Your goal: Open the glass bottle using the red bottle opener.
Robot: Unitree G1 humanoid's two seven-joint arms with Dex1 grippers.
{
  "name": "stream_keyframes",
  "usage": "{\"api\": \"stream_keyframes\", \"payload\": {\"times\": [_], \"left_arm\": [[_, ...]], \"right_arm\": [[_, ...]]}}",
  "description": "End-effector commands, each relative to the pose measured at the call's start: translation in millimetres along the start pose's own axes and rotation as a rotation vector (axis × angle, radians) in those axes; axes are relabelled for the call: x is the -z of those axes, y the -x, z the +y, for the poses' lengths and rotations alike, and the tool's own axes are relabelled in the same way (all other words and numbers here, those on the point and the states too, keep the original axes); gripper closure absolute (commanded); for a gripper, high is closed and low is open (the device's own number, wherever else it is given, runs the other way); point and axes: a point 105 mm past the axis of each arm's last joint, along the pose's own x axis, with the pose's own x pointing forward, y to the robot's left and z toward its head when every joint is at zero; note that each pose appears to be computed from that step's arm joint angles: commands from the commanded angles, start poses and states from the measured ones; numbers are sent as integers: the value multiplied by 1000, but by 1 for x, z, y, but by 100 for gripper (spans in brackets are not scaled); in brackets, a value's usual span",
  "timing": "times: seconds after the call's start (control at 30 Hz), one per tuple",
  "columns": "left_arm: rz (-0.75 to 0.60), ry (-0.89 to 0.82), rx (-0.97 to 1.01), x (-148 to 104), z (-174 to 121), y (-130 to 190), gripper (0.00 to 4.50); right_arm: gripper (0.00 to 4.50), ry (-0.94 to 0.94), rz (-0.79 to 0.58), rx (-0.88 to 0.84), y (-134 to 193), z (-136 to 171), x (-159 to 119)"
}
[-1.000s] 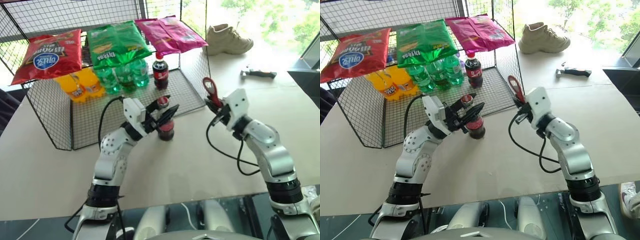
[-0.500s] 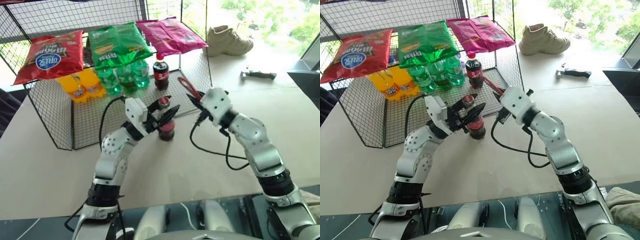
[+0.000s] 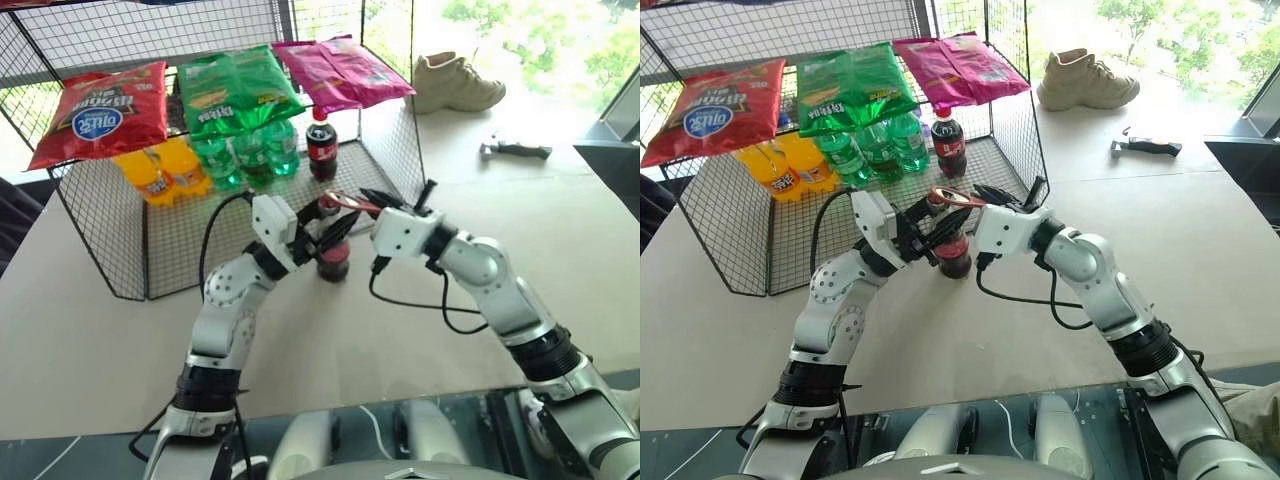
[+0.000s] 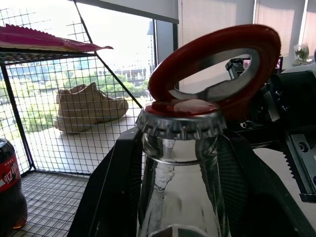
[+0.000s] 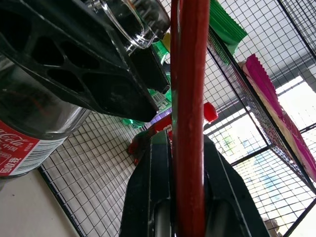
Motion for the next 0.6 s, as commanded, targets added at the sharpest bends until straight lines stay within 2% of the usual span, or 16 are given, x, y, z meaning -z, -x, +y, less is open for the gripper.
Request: {"api": "stream_keyframes", "payload": {"times": [0.03,0.13,0.17,0.2,0.3,0.6], "left_arm": [[97,31,-1,23,-2,7,296],[85,31,-7,21,-1,8,296],[77,34,-12,20,-1,8,192],[72,35,-17,20,0,8,163],[55,36,-15,17,1,7,21],[9,27,-32,7,6,7,21]], "right_arm": [[450,-104,-21,190,5,-32,-3],[450,-169,1,261,9,-43,5],[450,-176,7,265,9,-44,7],[450,-180,11,267,10,-45,8],[450,-189,25,268,11,-45,13],[450,-218,39,265,11,-40,17]]}}
